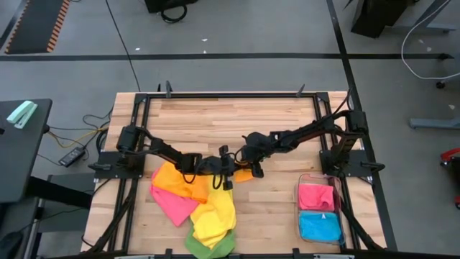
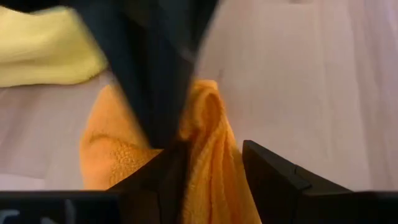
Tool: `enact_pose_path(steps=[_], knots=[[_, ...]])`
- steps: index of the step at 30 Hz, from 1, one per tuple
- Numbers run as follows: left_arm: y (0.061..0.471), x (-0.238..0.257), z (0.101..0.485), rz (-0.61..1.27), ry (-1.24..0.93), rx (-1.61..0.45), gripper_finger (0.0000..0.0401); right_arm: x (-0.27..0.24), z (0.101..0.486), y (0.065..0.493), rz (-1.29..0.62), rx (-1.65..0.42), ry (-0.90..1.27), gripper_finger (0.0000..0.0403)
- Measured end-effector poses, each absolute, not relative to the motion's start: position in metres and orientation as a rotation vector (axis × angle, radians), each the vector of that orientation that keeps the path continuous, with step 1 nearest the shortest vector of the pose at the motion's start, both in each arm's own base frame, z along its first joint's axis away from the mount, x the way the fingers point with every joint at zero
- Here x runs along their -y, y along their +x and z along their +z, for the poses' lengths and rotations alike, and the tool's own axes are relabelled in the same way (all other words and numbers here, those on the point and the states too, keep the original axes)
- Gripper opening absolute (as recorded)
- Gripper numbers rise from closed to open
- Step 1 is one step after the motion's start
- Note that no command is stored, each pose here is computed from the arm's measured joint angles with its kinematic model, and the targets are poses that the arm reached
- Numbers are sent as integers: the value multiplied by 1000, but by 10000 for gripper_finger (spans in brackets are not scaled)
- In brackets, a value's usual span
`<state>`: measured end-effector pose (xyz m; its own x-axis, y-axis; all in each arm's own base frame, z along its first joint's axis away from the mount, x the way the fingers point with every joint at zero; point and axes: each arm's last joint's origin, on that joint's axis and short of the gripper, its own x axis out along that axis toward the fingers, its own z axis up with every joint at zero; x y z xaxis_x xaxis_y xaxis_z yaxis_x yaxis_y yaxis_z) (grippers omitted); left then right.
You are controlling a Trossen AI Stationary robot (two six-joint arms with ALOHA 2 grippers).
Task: Fold microfiber towels
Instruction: Fold the orange towel, then put the folded orange towel into the transparent bin
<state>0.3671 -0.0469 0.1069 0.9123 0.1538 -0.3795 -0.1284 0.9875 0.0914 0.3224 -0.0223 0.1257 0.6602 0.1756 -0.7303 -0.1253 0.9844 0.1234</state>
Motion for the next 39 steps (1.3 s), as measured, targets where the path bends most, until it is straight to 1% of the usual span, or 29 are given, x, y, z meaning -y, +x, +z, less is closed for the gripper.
enact_pose_path(steps=[2,6,9,12,15,18,21,24,27,31,35,39], knots=[[364,46,100,150,70,-463,15,20,125,322,177,-838,62,172],[361,49,97,144,73,-519,10,20,125,319,175,-875,74,171],[360,52,97,149,81,-519,13,24,127,318,166,-877,84,171],[359,51,96,165,85,-543,19,28,137,316,153,-904,93,171],[358,50,95,177,74,-556,15,32,157,313,145,-875,95,171],[358,50,95,178,76,-557,9,27,172,311,185,-817,93,171],[358,50,94,182,66,-563,10,16,175,312,227,-794,85,171],[357,50,93,190,43,-576,21,7,171,314,245,-801,73,177],[356,49,92,196,42,-594,27,-1,169,315,261,-807,7,195],[355,46,90,211,51,-622,17,-23,169,315,292,-794,-178,227],[355,43,90,217,49,-628,9,-43,169,313,222,-795,-387,271],[355,43,89,219,47,-629,16,-58,166,310,215,-807,-534,323]])
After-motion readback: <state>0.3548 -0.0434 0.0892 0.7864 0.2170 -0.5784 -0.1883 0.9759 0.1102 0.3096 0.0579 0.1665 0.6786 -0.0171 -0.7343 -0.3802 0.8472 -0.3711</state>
